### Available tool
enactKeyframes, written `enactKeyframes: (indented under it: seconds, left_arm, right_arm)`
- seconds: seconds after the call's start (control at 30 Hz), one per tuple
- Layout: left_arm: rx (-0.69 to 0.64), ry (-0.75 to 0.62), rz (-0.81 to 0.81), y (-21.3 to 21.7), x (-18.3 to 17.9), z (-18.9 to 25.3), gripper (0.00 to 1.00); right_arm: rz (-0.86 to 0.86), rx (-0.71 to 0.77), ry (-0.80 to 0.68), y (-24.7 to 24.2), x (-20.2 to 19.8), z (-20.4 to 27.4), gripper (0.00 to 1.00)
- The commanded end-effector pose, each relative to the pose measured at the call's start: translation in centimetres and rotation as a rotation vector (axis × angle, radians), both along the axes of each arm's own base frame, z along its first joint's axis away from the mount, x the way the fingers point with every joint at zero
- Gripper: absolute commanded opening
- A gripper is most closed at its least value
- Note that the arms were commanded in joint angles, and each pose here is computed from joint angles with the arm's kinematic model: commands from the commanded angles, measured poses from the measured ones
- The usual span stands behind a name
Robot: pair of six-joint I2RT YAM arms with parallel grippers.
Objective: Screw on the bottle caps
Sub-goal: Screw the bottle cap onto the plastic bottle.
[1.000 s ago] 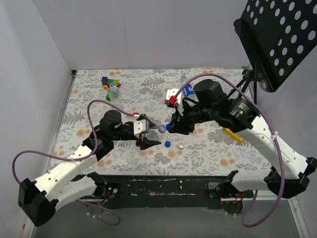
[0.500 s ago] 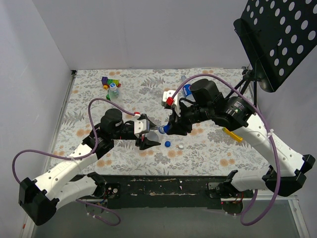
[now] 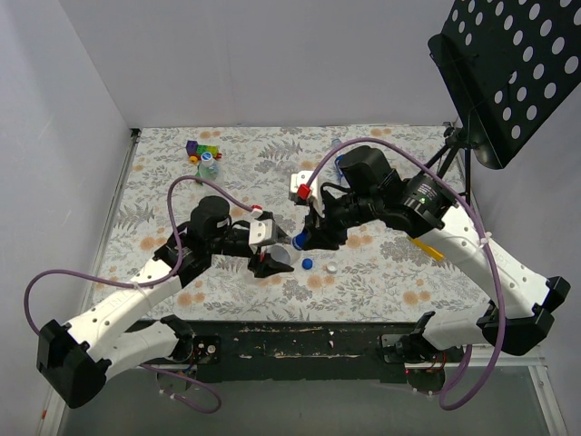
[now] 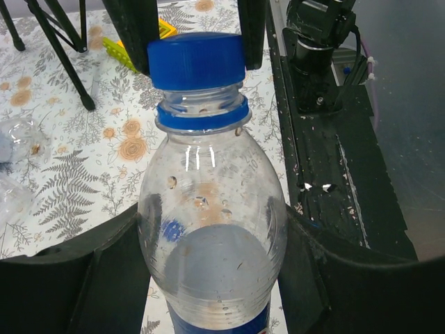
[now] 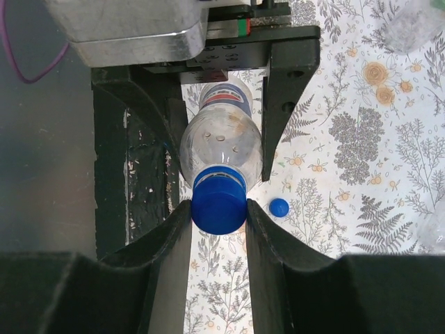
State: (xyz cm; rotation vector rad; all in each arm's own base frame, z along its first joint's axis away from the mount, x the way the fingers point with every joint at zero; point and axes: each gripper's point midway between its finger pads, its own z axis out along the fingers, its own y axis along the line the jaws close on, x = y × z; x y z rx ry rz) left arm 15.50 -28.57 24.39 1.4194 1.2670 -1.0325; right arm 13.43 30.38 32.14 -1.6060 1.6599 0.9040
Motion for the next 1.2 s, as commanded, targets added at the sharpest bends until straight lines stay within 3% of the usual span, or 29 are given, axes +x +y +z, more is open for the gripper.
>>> enactKeyframes:
  seconds: [0.0,0.23,0.43,0.73,1.17]
  left_arm:
    - [-0.068,-0.08,-0.081,-0.4,-0.5,3.5,0.0]
    - [-0.129,-0.014,-0.204,0.3,-0.7,4.1,0.0]
    - [-0.13,-0.017,-0.214,0.2,0.2,4.5,0.0]
    - [-0.072,-0.049,-0.123,0.6,1.6,3.0,0.0]
    - [-0.182,-0.169,-0.028,1.2,1.5,3.7,0.0]
  right_arm:
    - [0.088,-0.007,-0.016,0.2,-1.1,-0.5,0.32]
    - [0.21,-0.039,-0.045,0.2,-2.2,-1.8,0.32]
    - [0.292,-0.078,-0.044,0.8,-2.3,-2.9,0.31]
    - [0.297,-0.156,-0.048,1.5,-1.0,-4.3,0.3]
    - [0.24,-0.129,0.051,3.4,-0.8,-5.3,0.27]
